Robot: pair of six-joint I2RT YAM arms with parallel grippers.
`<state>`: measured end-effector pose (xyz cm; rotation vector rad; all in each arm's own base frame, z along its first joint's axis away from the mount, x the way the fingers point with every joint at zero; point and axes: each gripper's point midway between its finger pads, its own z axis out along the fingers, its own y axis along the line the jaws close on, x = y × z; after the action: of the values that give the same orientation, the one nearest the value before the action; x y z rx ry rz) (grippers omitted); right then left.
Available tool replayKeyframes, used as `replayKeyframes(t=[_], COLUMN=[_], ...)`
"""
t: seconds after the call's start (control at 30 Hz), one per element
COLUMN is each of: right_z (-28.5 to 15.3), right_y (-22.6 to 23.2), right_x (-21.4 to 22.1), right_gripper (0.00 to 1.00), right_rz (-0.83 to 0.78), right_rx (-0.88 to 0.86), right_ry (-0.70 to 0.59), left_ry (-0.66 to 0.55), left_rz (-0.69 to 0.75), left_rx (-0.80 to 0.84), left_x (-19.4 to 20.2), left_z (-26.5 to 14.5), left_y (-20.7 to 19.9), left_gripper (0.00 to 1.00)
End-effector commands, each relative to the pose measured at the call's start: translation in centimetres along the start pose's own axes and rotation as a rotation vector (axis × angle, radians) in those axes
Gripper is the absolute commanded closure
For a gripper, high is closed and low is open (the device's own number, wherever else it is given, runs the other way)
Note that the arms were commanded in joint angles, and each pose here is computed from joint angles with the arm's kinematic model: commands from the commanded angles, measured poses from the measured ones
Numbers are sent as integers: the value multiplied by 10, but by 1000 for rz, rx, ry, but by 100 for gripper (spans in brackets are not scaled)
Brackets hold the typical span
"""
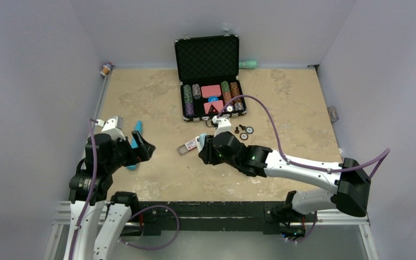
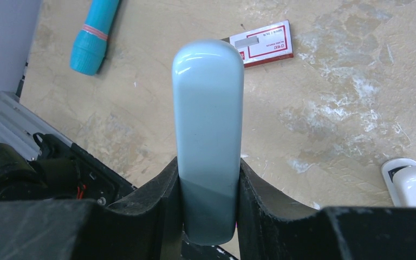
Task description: Unload the staples from the stapler
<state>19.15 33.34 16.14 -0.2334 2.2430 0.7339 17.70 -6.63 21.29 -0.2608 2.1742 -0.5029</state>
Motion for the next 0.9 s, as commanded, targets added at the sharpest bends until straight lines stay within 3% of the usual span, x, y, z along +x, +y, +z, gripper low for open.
replayKeyframes(t=[0.0,0.13,0.33,0.5,0.67,0.87], right_z=[-11,-19,-39,-52,-64,-84], right_y=[26,43,52,60,76,104], right_x=[-23,-26,-27,-34,-43,-60], right_gripper=[100,100,100,100,100,100], right_rz=[44,52,134,110,75,46], right_rx=[-107,-213,-356,-432,-503,-615], right_ry=[-66,-87,-146,-186,-191,-201], left_ry=[2,26,-41,-12,7,-8], left_rz=[33,40,82,100,136,110], left_rx=[25,-12,118,186,345,664], left_x=[-7,-6,-6,-2,2,-10], left_z=[5,4,-5,-6,-12,-37], left_y=[-5,0,-18,-30,-55,-111], left_gripper=[3,1,0,0,0,0])
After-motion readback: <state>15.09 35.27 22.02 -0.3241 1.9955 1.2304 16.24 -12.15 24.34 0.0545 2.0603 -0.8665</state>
